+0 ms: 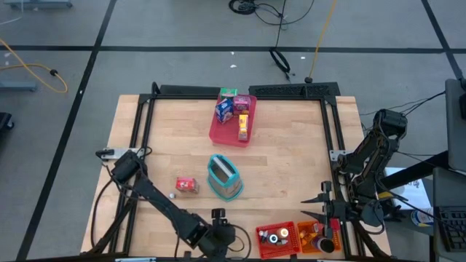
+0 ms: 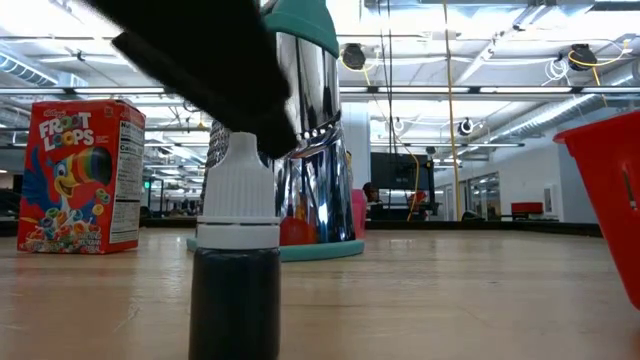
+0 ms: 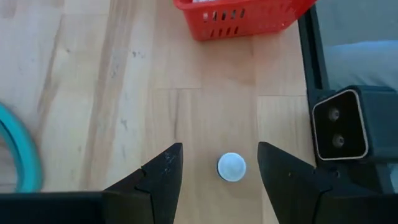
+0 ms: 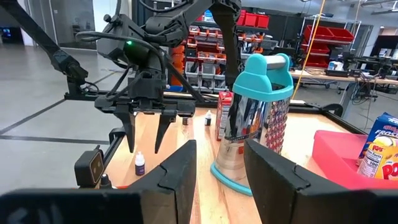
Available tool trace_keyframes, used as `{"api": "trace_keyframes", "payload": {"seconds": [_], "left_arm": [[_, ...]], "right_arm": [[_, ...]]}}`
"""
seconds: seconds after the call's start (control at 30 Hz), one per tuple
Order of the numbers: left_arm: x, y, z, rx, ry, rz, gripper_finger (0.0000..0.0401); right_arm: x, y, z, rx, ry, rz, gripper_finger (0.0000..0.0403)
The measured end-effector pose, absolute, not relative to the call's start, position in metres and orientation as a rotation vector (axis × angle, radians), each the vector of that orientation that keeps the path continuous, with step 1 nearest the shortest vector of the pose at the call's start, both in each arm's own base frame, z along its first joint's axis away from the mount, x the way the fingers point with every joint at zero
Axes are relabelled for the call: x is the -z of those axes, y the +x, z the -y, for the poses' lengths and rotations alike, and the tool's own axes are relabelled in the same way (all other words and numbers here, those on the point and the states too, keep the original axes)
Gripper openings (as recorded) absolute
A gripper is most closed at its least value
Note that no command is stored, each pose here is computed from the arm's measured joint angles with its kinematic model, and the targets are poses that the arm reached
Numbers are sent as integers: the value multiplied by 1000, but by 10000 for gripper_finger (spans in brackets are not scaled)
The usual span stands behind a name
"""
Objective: Pick & Place Kitchen Items
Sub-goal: Put the violet food coloring bottle into the red bin
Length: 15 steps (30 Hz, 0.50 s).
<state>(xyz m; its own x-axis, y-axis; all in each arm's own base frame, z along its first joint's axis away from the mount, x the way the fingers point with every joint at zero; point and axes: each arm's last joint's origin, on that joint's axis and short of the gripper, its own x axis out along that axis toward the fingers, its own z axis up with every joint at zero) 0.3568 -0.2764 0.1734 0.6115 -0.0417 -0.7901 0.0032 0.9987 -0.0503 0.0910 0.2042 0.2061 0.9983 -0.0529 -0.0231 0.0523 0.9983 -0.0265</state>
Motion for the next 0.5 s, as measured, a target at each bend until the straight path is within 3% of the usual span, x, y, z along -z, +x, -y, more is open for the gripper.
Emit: {"api": "trace_keyframes", "payload": {"seconds": [0.5], "left_arm": [[-136,354,266,80,-137,-898,207]], "right_arm": [[-206,91,-204,52,-26,-24,125]]}}
